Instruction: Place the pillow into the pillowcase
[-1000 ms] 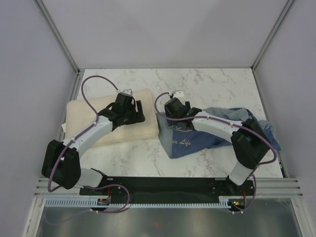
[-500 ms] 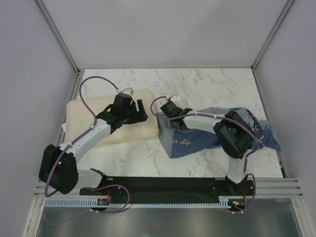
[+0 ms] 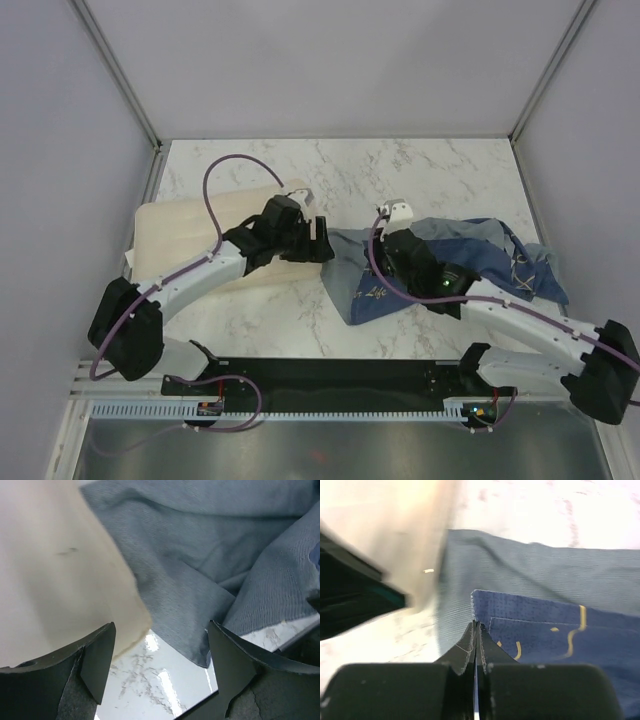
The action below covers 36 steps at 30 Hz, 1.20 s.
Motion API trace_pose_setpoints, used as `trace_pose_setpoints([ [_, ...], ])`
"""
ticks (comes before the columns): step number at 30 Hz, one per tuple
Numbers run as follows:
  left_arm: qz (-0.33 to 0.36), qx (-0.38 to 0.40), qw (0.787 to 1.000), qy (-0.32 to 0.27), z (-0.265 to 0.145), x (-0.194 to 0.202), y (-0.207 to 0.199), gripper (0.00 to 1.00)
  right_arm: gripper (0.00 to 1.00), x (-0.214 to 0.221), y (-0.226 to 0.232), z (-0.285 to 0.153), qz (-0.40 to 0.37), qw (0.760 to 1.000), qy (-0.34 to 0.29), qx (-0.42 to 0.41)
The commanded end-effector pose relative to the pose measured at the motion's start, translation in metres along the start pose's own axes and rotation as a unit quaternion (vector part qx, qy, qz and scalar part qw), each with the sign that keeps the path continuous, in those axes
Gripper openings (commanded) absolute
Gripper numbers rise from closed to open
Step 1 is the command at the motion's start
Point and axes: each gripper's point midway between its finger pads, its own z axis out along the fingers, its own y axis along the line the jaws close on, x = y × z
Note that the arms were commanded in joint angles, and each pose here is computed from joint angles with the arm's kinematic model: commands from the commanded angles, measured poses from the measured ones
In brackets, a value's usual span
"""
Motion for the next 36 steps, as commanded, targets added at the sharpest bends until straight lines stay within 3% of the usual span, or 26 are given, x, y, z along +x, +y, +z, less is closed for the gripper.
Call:
trace_pose_setpoints([
  [1, 0.044, 0.063, 0.997, 0.001, 0.001, -0.002, -0.044, 0.82, 0.0, 0.026, 0.033, -0.033, 0.025, 0.995, 0.013, -0.098],
  [2, 0.055, 0.07, 0.996, 0.014, 0.003, 0.009, -0.053, 0.82, 0.0, 0.029, 0.032, -0.039, 0.032, 0.994, 0.013, -0.103],
  [3, 0.065, 0.126, 0.989, 0.027, 0.004, 0.017, -0.076, 0.83, 0.0, 0.033, 0.031, -0.044, 0.036, 0.994, 0.013, -0.107],
  [4, 0.084, 0.248, 0.964, 0.035, -0.011, 0.02, -0.124, 0.83, 0.0, 0.032, 0.027, -0.053, 0.052, 0.993, 0.003, -0.109],
  [7, 0.118, 0.278, 0.952, 0.043, -0.01, 0.049, -0.151, 0.85, 0.0, 0.025, 0.017, -0.067, 0.069, 0.991, -0.019, -0.111],
  [10, 0.12, 0.292, 0.948, 0.032, -0.011, 0.065, -0.154, 0.85, 0.0, 0.019, 0.011, -0.074, 0.07, 0.992, -0.027, -0.103],
  [15, 0.097, 0.302, 0.948, -0.039, -0.025, 0.057, -0.149, 0.88, 0.0, 0.013, -0.001, -0.078, 0.067, 0.995, -0.034, -0.073],
  [28, 0.146, 0.291, 0.945, -0.045, 0.004, 0.063, -0.183, 0.85, 0.0, -0.029, 0.017, -0.1, 0.069, 0.99, -0.056, -0.107],
  [31, 0.15, 0.291, 0.944, -0.048, 0.01, 0.061, -0.196, 0.69, 0.0, -0.029, 0.016, -0.102, 0.071, 0.99, -0.056, -0.107],
  [32, 0.15, 0.283, 0.946, -0.049, 0.015, 0.061, -0.195, 0.42, 0.0, -0.031, 0.015, -0.103, 0.074, 0.99, -0.059, -0.106],
  [33, 0.148, 0.276, 0.948, -0.054, 0.015, 0.057, -0.195, 0.29, 0.01, -0.031, 0.013, -0.104, 0.076, 0.99, -0.061, -0.104],
  [34, 0.143, 0.262, 0.953, -0.051, 0.018, 0.058, -0.19, 0.18, 0.1, -0.032, 0.003, -0.104, 0.078, 0.992, -0.066, -0.079],
  [35, 0.134, 0.223, 0.964, -0.061, 0.024, 0.053, -0.177, 0.02, 0.25, -0.034, -0.006, -0.107, 0.096, 0.991, -0.074, -0.059],
  [36, 0.124, 0.195, 0.97, -0.067, 0.021, 0.051, -0.165, 0.02, 0.34, -0.039, -0.019, -0.109, 0.106, 0.99, -0.087, -0.031],
])
